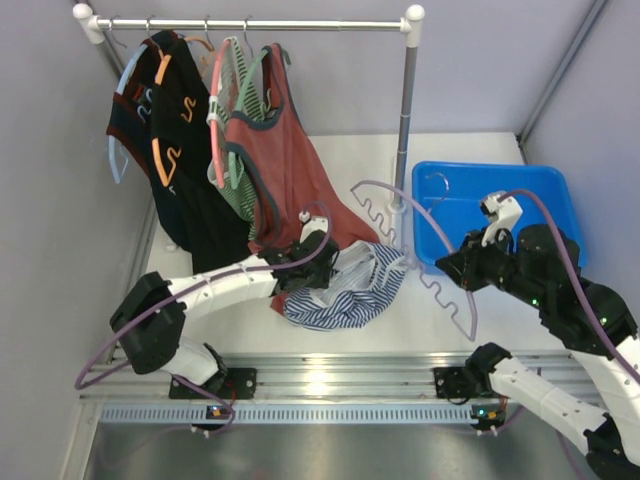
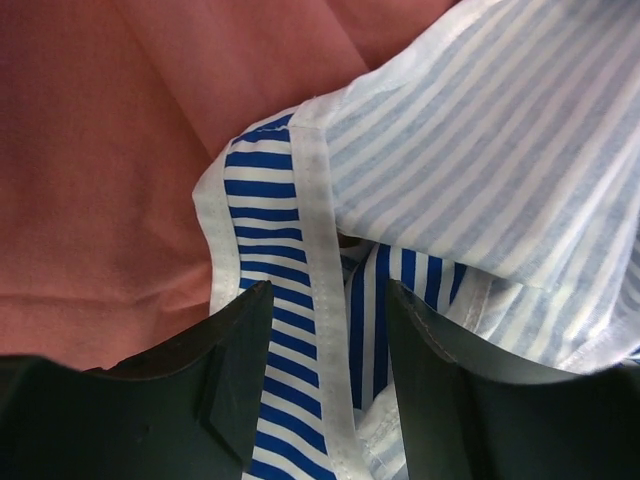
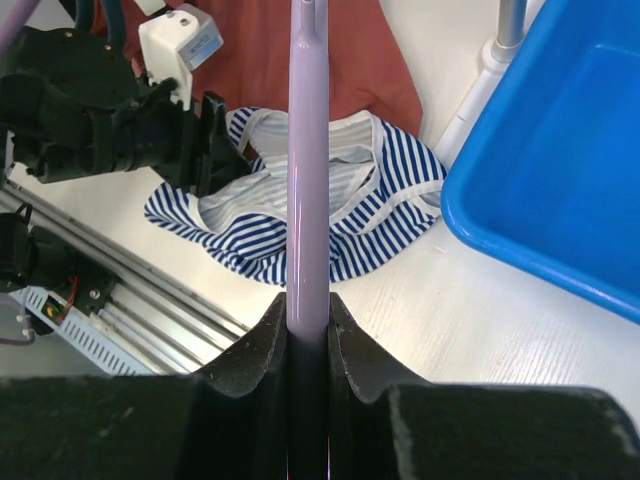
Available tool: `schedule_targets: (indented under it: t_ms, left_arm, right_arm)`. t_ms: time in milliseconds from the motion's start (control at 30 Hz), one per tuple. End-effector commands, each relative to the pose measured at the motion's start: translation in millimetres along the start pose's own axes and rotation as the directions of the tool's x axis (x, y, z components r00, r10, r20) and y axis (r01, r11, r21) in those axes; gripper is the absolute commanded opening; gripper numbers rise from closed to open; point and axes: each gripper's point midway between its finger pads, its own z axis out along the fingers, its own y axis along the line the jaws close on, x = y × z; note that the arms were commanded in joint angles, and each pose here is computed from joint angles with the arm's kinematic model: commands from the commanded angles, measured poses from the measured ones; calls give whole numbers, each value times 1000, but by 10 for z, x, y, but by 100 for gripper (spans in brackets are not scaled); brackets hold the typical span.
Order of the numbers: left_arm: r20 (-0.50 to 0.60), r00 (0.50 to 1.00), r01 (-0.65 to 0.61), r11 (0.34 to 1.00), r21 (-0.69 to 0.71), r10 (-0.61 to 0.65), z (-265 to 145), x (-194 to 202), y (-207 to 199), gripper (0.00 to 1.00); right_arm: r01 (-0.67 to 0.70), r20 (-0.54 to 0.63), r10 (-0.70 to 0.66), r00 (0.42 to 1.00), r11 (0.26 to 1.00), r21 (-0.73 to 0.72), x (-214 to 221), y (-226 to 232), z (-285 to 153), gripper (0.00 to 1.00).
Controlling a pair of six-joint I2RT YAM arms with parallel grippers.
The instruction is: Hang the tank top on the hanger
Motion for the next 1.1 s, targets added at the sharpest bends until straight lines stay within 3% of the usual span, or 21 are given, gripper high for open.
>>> schedule_targets:
  t_ms: [0,67,200,300,433,800,1067]
  left_arm:
    - [43,999,-23,999,-43,25,-1,-163,14,54]
    - [39,999,-33,998,-49,35,24,-170,8,53]
    - [32,998,-50,996,-75,52,61,-153,39,41]
    - [52,997,-49,995,-87,54,-11,-211,85,18]
    - [88,994,-49,994,-97,57,-210,-325,161,0]
    - [148,988,-42,997,-57,50,-561,-529,179,0]
    - [147,987,-60,997,-53,67,-634,-583,173,0]
  right_arm:
    - [0,52,4,999,997,-75,-112,150,-77,0]
    - [0,40,3,999,996,-87,-83,169,-75,0]
    - [4,8,-3,1000,995,-101,8,178,-72,0]
    - [16,-26,-20,999,992,-122,95,198,-99,0]
    - [28,-55,-36,998,990,-137,191,202,-160,0]
    - [7,-202,-67,977,959,-284,611,381,-110,0]
    - [6,-217,-82,973,943,-333,697,436,-57,0]
